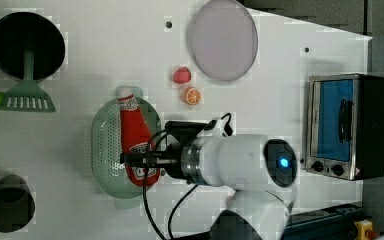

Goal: Pick Ketchup from the table and place it in strainer.

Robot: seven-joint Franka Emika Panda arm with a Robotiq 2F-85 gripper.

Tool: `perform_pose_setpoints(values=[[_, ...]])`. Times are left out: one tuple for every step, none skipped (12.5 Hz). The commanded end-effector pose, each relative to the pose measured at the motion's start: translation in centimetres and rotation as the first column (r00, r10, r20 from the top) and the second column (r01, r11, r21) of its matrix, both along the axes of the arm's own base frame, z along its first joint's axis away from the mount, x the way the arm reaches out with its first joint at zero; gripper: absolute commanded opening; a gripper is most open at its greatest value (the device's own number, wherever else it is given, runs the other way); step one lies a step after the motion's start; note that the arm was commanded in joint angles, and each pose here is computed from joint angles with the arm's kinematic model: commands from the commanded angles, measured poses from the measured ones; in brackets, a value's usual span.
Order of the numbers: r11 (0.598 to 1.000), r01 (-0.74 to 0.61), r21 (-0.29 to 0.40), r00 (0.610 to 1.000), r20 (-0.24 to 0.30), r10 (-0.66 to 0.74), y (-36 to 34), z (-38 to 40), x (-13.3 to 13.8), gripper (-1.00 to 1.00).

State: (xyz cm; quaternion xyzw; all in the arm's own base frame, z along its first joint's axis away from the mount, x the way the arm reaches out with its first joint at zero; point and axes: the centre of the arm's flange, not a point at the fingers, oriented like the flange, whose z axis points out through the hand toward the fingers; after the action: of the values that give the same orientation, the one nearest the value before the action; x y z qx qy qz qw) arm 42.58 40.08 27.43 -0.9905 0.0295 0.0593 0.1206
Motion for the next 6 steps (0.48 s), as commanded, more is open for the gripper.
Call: perform_pose_setpoints(values=[[0.996, 0.090, -0.016, 0.996, 0.016, -0.090, -0.8, -0.1, 0.6, 1.00], [0.996, 0.093, -0.012, 0.995, 0.030, -0.092, -0.8, 0.7, 0.8, 1.00], [0.994, 0.108, -0.006, 0.993, 0.051, -0.107, -1.1, 1.7, 1.3, 1.00], [0.991, 0.132, 0.000, 0.988, 0.078, -0.131, -1.7, 3.2, 2.2, 1.00], [0.987, 0.158, 0.008, 0.982, 0.107, -0.158, -2.6, 4.8, 3.1, 1.00], [0.982, 0.190, 0.015, 0.972, 0.138, -0.190, -3.9, 6.4, 4.2, 1.00]])
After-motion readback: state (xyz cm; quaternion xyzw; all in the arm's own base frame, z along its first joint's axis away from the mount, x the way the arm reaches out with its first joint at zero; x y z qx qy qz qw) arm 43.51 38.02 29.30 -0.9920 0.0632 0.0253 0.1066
